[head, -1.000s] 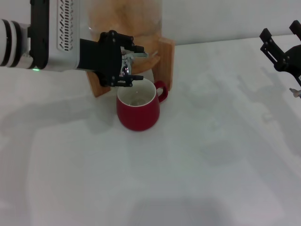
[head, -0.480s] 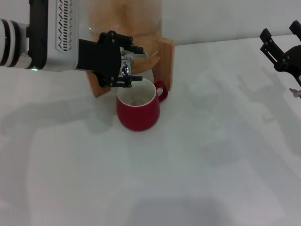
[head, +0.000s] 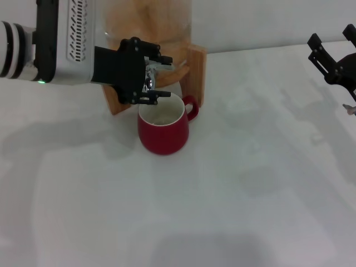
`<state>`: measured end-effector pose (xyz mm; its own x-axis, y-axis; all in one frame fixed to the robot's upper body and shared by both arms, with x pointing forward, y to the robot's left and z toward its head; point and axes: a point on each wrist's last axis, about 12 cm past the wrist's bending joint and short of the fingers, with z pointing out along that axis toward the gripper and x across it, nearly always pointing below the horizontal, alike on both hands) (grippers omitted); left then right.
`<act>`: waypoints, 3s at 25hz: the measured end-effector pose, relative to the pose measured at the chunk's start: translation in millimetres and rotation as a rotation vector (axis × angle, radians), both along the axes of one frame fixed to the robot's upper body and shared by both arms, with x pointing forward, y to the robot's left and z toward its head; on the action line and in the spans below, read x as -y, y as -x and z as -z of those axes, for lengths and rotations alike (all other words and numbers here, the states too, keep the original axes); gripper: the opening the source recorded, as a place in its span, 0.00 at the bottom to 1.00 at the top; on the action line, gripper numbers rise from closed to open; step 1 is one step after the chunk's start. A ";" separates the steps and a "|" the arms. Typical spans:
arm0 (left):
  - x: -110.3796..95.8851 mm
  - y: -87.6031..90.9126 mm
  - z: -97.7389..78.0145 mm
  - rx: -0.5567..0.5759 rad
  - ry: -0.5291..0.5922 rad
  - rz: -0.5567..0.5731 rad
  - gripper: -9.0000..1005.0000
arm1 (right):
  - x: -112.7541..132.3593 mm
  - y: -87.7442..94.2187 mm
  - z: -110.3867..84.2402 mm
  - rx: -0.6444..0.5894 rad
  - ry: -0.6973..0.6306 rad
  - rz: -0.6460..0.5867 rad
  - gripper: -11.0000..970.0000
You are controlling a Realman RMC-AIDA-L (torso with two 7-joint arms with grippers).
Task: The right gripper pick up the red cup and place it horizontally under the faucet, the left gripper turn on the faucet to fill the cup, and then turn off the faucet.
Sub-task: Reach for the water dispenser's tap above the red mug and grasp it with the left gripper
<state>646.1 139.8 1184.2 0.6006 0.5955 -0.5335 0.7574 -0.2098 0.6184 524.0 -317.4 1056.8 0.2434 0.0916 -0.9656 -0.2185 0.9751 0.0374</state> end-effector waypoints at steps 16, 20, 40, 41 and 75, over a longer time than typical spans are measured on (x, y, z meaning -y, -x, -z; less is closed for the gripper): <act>-7.8 3.7 -3.4 -0.009 -0.006 -0.003 0.60 | -1.3 -1.3 -1.8 0.009 -0.003 -0.003 0.84; -8.0 3.7 -4.5 -0.011 -0.006 -0.004 0.60 | -1.4 -1.3 -2.0 0.009 -0.003 -0.003 0.84; -4.7 -5.8 -7.4 0.030 -0.014 -0.007 0.60 | -3.8 -5.2 -2.2 0.001 0.001 -0.009 0.84; -4.7 -5.8 -7.4 0.030 -0.014 -0.007 0.60 | -3.8 -5.3 -2.2 0.000 0.001 -0.009 0.84; 8.2 -3.1 -9.3 0.004 -0.032 0.025 0.60 | -2.3 -4.9 -1.5 -0.004 0.003 -0.002 0.84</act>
